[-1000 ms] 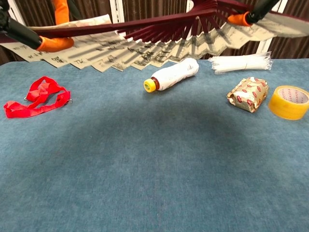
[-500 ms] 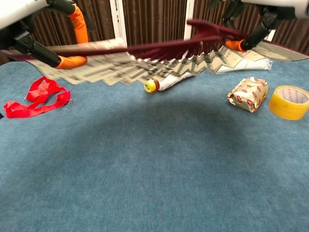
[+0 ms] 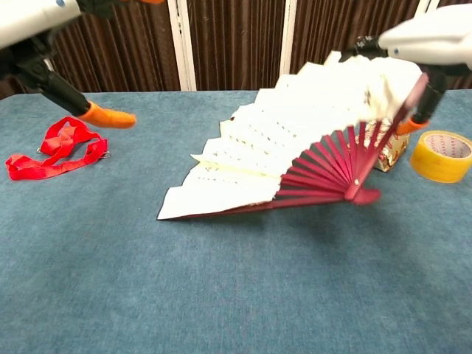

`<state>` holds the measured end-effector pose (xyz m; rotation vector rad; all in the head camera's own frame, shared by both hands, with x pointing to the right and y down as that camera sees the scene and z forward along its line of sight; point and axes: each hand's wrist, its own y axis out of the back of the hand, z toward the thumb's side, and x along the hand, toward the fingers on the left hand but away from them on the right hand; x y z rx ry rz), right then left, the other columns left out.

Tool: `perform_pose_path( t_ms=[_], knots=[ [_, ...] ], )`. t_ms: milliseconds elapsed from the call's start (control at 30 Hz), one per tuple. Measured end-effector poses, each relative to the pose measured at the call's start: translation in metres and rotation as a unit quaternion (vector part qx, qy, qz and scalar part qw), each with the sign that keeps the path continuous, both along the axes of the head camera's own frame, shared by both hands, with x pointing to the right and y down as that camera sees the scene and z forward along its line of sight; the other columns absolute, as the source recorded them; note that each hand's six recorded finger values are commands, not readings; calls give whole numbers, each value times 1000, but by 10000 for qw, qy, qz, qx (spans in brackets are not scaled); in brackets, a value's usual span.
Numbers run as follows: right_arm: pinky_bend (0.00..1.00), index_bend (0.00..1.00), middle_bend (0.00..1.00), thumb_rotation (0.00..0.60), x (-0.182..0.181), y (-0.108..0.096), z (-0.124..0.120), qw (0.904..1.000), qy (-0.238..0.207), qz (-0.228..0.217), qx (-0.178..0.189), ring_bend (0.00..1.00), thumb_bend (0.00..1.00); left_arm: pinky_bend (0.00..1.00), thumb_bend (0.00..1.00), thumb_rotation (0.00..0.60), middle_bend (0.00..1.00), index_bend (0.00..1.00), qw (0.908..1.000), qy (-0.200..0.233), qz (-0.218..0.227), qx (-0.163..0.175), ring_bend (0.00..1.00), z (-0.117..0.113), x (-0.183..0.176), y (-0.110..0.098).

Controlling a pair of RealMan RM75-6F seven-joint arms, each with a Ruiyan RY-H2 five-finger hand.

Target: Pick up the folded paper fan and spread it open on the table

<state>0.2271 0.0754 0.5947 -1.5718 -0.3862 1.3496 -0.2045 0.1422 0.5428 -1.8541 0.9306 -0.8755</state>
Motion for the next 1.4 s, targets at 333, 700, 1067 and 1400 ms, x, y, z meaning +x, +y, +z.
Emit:
perform_pose_path(
  t_ms=[333, 700, 1067, 1400],
  knots=[
    [137, 0, 32, 600, 58, -2, 3, 9890, 1472, 142, -43, 127, 155, 81, 233, 600, 16, 21, 9978, -603, -102, 235, 0, -31, -40, -9],
    [152, 15, 39, 600, 87, -5, -20, 9907, -128, 1356, -50, 174, 156, 93, 234, 600, 62, 61, 9875, -1444, -622, 144, 0, -31, -125, -7],
    [152, 85, 46, 600, 204, 11, -51, 9805, -443, 1752, 772, 177, 156, 95, 235, 600, 87, 94, 9704, -1985, -1374, -13, 0, -25, -228, -2],
    [152, 95, 47, 600, 312, 92, -84, 9813, -285, 1710, 841, 181, 155, 98, 236, 600, 88, 95, 9569, -2226, -1859, -163, 0, -21, -309, 28]
  ],
)
